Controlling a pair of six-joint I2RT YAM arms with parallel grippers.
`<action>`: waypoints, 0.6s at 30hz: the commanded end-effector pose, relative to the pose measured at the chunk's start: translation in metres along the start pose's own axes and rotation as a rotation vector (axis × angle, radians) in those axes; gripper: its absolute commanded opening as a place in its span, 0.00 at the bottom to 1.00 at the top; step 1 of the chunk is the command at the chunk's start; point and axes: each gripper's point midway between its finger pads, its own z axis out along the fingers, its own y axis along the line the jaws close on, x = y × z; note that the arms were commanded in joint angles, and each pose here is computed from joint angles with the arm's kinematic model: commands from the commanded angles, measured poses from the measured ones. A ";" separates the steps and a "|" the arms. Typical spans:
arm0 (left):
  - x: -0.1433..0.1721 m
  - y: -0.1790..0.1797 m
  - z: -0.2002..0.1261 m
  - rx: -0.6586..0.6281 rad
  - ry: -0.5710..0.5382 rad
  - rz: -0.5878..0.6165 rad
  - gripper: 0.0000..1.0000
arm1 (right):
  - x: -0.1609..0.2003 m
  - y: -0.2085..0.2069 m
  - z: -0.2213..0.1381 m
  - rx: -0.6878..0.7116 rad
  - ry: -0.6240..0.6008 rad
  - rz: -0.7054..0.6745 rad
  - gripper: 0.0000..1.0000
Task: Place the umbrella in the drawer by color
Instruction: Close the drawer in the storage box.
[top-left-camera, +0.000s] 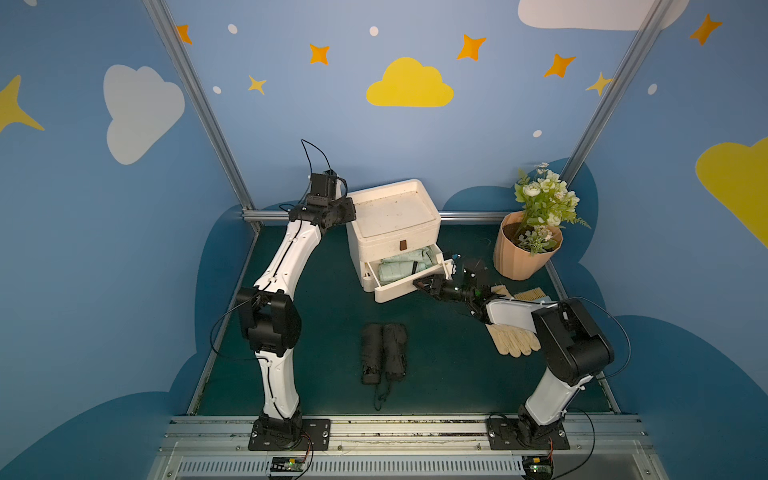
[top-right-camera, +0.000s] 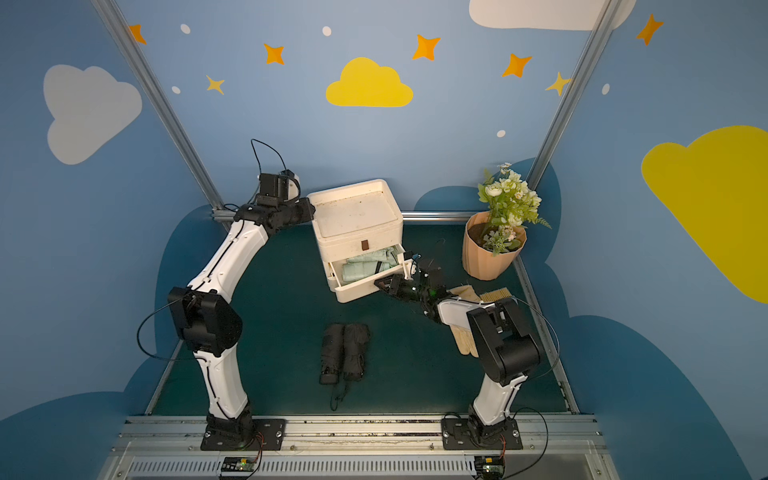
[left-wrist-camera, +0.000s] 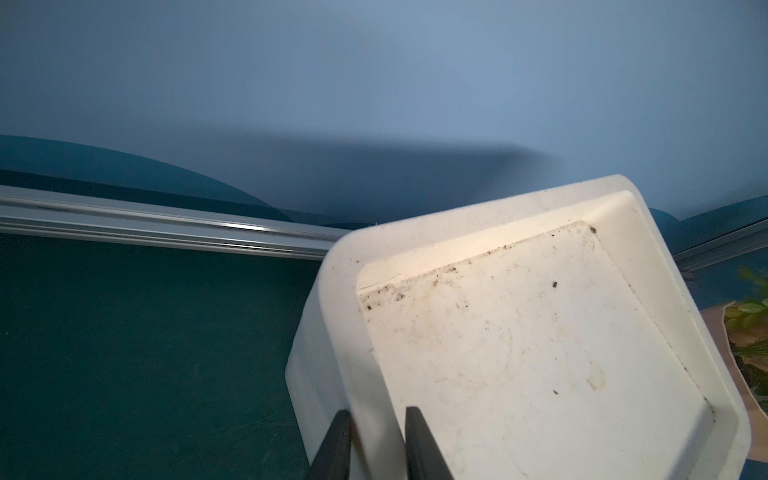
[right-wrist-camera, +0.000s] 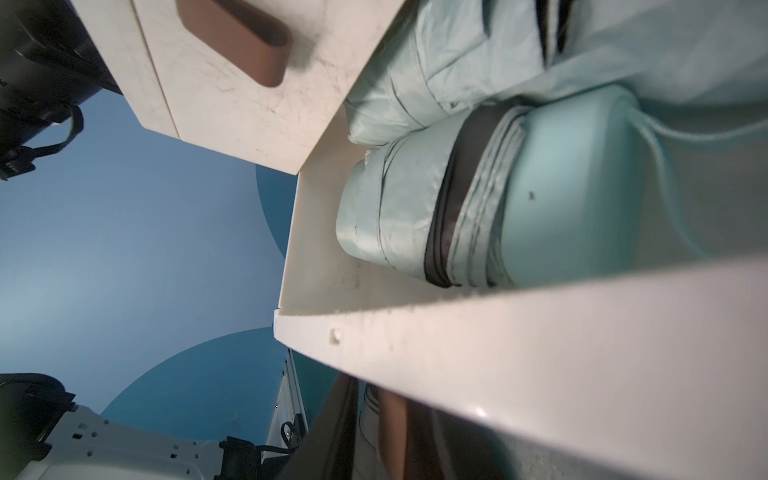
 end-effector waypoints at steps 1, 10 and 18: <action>0.037 -0.033 0.007 0.096 0.114 0.027 0.25 | -0.048 0.020 0.005 -0.040 -0.167 -0.095 0.29; 0.039 -0.043 0.007 0.118 0.109 0.029 0.24 | -0.065 0.018 0.029 -0.046 -0.227 -0.113 0.27; 0.040 -0.045 0.010 0.120 0.113 0.031 0.24 | -0.071 0.006 0.048 -0.015 -0.299 -0.117 0.26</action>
